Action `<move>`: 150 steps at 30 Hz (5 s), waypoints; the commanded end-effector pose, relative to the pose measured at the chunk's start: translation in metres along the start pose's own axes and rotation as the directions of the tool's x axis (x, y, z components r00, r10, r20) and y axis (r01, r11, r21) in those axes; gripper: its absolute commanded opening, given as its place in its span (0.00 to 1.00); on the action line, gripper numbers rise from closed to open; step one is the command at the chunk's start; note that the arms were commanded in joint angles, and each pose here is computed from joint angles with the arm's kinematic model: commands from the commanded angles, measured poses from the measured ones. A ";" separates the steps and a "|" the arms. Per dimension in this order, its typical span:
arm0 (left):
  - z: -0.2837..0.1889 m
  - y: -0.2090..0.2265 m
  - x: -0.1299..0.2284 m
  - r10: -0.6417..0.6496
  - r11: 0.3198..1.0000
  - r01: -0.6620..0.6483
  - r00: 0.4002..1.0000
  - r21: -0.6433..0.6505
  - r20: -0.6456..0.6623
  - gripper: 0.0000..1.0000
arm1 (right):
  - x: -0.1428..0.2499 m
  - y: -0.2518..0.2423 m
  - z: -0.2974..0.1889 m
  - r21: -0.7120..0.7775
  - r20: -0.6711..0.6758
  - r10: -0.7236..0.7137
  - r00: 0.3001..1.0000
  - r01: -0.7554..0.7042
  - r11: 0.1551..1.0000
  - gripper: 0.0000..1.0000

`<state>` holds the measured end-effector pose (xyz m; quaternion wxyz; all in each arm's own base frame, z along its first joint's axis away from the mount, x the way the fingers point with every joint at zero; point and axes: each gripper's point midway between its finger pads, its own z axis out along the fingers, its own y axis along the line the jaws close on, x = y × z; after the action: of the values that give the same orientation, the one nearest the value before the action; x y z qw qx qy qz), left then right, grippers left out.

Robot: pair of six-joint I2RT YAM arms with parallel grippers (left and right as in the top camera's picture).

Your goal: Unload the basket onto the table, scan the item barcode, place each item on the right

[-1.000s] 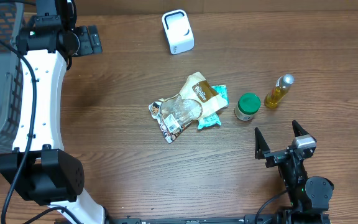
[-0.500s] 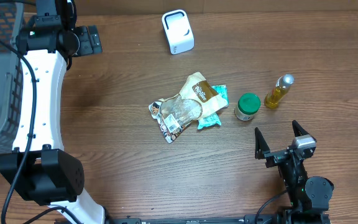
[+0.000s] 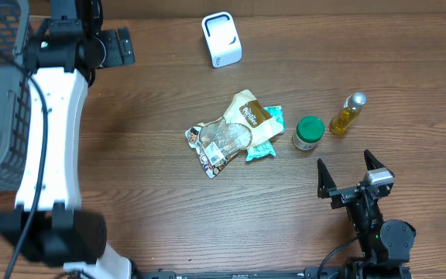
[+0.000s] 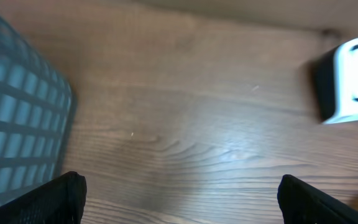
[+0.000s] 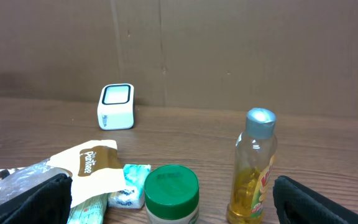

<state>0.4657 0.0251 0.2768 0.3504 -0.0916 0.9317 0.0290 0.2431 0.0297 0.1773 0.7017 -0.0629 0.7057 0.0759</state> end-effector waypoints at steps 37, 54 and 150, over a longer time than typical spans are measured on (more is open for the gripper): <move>-0.162 0.030 0.119 -0.004 0.999 -0.004 0.982 0.040 0.191 0.99 | 0.002 -0.002 0.000 0.012 0.002 0.006 1.000 -0.006 1.000 1.00; -0.116 0.051 0.233 0.017 0.999 -0.016 0.999 -0.035 0.050 1.00 | 0.002 -0.002 0.000 0.012 0.002 0.006 1.000 -0.006 1.000 1.00; -0.055 0.036 0.241 -0.131 0.988 0.034 0.708 0.153 0.694 1.00 | 0.002 -0.002 0.000 0.012 0.002 0.006 1.000 -0.006 1.000 1.00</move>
<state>0.2460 0.0126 0.1579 0.6800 -0.0914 0.7268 -0.0331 0.2431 0.0296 0.1768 0.7009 -0.0625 0.7065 0.0760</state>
